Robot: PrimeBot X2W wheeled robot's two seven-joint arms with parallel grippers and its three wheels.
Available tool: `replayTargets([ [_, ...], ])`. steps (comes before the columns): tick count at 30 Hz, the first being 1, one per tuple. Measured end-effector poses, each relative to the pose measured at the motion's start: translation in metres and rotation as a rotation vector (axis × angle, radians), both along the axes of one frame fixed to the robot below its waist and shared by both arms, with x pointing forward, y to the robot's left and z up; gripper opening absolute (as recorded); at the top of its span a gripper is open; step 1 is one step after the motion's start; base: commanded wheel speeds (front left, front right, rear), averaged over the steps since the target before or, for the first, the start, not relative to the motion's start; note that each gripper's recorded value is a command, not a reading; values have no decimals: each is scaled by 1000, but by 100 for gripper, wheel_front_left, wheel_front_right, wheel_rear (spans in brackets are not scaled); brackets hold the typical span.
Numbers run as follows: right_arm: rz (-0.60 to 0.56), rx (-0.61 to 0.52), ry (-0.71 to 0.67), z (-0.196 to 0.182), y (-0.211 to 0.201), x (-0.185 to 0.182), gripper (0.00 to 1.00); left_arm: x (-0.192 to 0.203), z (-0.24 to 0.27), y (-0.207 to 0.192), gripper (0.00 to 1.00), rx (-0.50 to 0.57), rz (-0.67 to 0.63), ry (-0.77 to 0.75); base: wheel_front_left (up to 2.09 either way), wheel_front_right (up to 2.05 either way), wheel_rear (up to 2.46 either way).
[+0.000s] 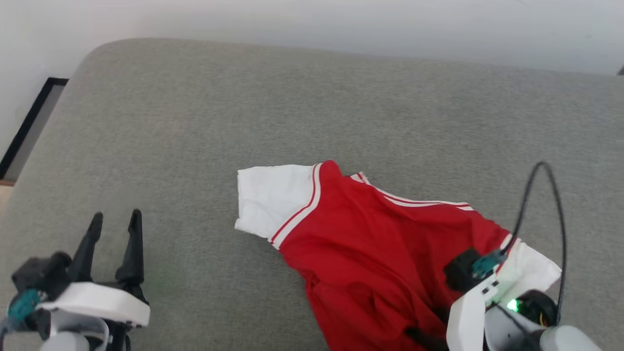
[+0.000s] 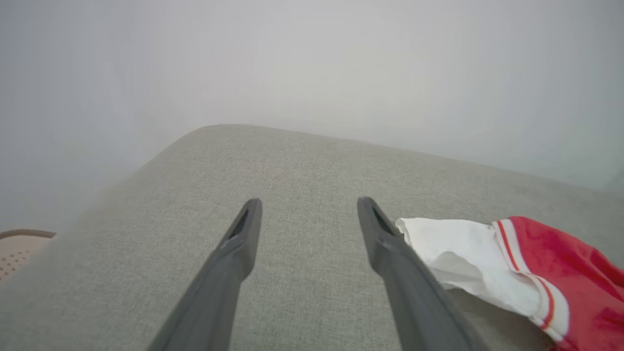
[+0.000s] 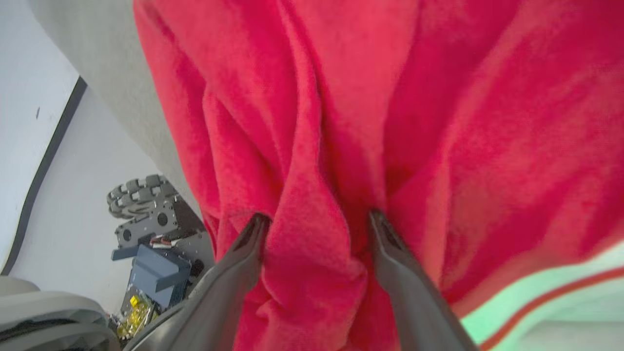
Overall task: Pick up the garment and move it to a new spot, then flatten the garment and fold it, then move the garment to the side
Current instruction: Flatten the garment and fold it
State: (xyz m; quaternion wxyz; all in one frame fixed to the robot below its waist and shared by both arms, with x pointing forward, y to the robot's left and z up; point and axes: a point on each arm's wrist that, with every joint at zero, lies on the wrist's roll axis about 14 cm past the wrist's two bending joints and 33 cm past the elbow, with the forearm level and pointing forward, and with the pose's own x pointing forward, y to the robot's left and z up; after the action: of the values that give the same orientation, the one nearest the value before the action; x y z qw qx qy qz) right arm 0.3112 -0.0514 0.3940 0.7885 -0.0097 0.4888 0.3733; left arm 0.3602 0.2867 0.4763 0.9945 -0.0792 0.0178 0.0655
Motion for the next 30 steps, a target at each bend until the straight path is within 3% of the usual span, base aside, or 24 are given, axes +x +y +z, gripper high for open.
replayTargets([
  [15,-366,193,-434,87,-41,62,100,68,25,-43,100,75,-284,125,0,0,0],
  [21,-579,207,-755,129,-96,88,100,97,13,-81,100,123,-452,308,0,0,0],
  [28,-760,174,-928,138,-144,91,100,111,-11,-105,100,153,-548,506,0,0,0],
  [30,-831,153,-964,135,-161,89,100,114,-27,-111,100,170,-575,623,0,0,0],
])
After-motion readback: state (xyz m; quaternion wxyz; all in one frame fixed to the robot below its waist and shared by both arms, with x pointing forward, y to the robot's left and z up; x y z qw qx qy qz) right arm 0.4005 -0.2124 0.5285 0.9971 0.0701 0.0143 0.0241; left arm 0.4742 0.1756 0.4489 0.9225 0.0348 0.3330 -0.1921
